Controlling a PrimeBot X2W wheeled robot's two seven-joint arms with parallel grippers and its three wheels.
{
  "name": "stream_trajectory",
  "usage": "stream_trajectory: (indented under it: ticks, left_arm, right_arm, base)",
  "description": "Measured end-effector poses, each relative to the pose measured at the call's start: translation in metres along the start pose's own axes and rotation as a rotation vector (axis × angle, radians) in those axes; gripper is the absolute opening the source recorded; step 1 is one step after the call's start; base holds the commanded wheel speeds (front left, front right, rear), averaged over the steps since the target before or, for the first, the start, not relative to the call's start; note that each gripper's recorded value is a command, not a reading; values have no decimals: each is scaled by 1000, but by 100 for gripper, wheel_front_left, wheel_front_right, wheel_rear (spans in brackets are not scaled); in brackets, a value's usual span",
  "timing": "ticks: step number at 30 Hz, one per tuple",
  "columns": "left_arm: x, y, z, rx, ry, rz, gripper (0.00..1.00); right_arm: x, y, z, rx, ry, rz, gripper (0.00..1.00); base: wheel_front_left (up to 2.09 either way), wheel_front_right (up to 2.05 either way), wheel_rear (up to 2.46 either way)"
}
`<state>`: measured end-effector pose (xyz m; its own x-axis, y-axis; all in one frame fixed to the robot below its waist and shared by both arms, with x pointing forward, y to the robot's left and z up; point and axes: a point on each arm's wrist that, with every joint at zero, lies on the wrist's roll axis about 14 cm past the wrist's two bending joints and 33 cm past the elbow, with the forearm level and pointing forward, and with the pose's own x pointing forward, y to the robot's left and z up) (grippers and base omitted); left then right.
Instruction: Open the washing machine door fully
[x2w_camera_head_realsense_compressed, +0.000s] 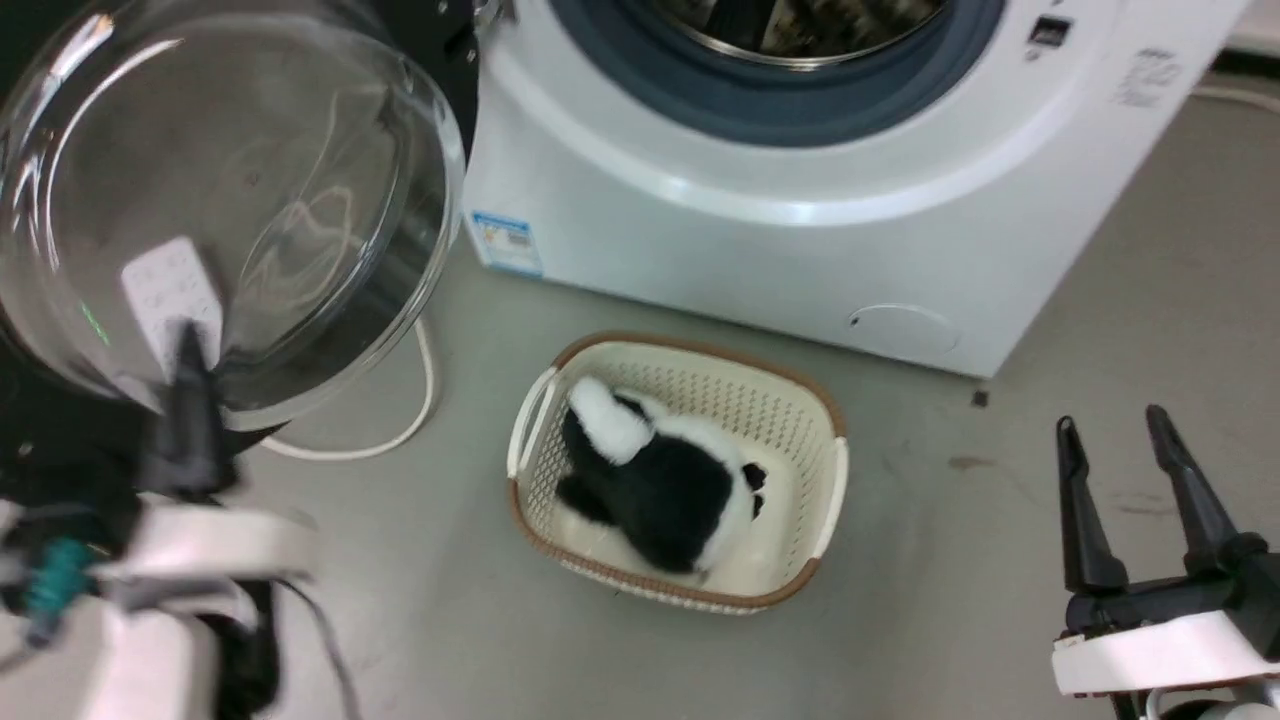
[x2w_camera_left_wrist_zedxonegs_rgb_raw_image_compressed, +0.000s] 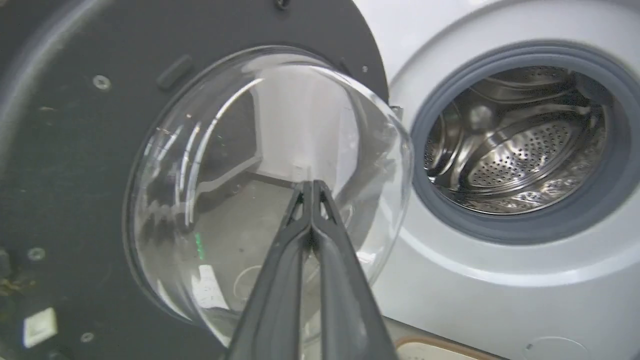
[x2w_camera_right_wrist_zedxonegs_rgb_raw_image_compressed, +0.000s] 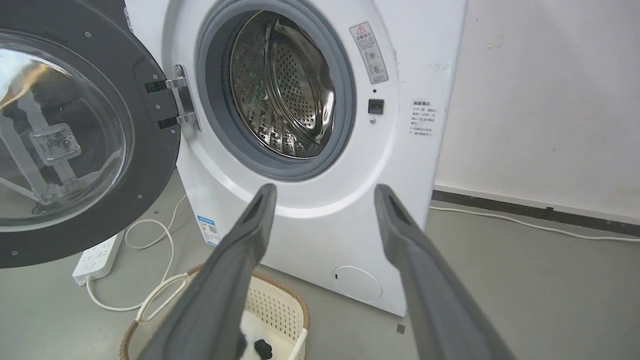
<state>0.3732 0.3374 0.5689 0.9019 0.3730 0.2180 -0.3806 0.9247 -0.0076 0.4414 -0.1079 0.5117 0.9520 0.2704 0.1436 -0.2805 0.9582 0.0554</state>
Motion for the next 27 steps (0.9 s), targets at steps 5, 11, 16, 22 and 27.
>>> stream_trajectory:
  ticks: [5,11,16,22,27]
  left_arm:
    - [-27,-65,-11,-98,39,-157,0]
    - [-59,-123,-35,-160,130,-295,0]
    - [-92,-158,-51,-173,201,-386,100]
    - [-102,-166,-54,-163,215,-409,100]
    - [-102,-166,-52,-176,209,-394,100]
  right_arm:
    - [-16,-10,18,-15,-32,-44,100]
    - [-58,-30,33,-42,-39,-130,100]
    - [-96,-51,46,-46,-57,-224,100]
    - [-110,-55,48,-50,-60,-250,100]
    - [-110,-53,46,-47,-52,-244,100]
  base:
    - [0,0,0]
    - [0,0,0]
    - [0,0,0]
    - [0,0,0]
    - [0,0,0]
